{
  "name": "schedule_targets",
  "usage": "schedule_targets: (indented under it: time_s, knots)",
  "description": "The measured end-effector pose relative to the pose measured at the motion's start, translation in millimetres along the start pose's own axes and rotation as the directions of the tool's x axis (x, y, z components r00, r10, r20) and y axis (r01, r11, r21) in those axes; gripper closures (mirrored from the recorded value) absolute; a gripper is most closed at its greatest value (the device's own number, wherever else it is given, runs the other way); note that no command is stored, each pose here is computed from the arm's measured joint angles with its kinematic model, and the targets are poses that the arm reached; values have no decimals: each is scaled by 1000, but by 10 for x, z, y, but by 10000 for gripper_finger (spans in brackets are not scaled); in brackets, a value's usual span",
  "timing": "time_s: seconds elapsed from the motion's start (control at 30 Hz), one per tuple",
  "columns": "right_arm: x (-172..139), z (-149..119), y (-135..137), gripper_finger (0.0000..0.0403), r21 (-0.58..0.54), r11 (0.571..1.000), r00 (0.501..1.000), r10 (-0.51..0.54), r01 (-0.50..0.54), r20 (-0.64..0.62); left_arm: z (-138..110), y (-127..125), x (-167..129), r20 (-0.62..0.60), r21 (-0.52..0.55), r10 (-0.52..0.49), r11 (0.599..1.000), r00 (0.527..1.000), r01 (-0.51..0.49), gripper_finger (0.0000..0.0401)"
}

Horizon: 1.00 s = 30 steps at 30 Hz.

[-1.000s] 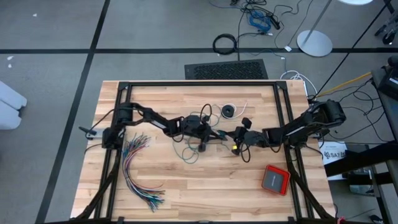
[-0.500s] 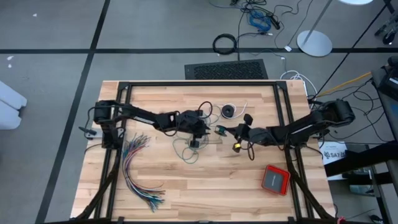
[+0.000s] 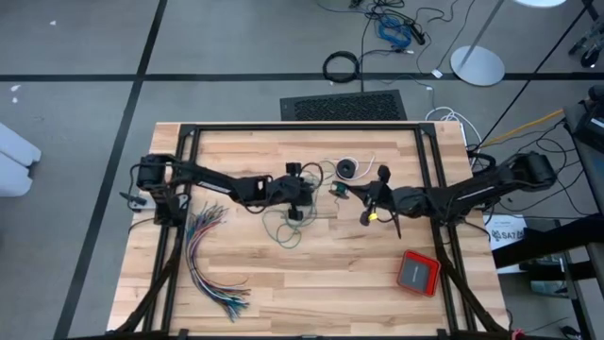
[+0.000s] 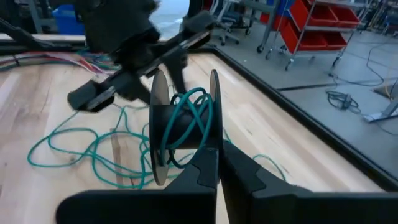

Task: Coil cords
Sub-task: Coil the green wire onto the spool

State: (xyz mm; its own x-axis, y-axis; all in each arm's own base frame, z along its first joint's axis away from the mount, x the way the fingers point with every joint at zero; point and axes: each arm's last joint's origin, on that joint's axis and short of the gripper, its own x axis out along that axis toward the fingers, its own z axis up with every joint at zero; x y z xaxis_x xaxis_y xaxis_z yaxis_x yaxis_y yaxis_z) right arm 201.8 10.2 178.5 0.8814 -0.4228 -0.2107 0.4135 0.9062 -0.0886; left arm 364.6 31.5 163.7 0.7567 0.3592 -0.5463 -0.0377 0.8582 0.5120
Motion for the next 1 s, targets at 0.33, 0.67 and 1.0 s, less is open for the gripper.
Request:
schedule_targets:
  time_s: [0.33, 0.67, 1.0]
  knots:
    - [-107, 159, -67, 403, 24, 1000, 996, -1, -1, 87, 148, -46, -58, 57, 9, 156, 988, 986, -157, 302]
    - [-228, 344, -131, 403, 28, 1000, 977, 1, -7, 215, 243, 48, -63, 175, -63, 187, 982, 967, -179, 302]
    - [-291, 461, -157, 403, 30, 999, 949, 14, -24, 314, 184, 247, 39, 240, -222, 187, 966, 952, -133, 302]
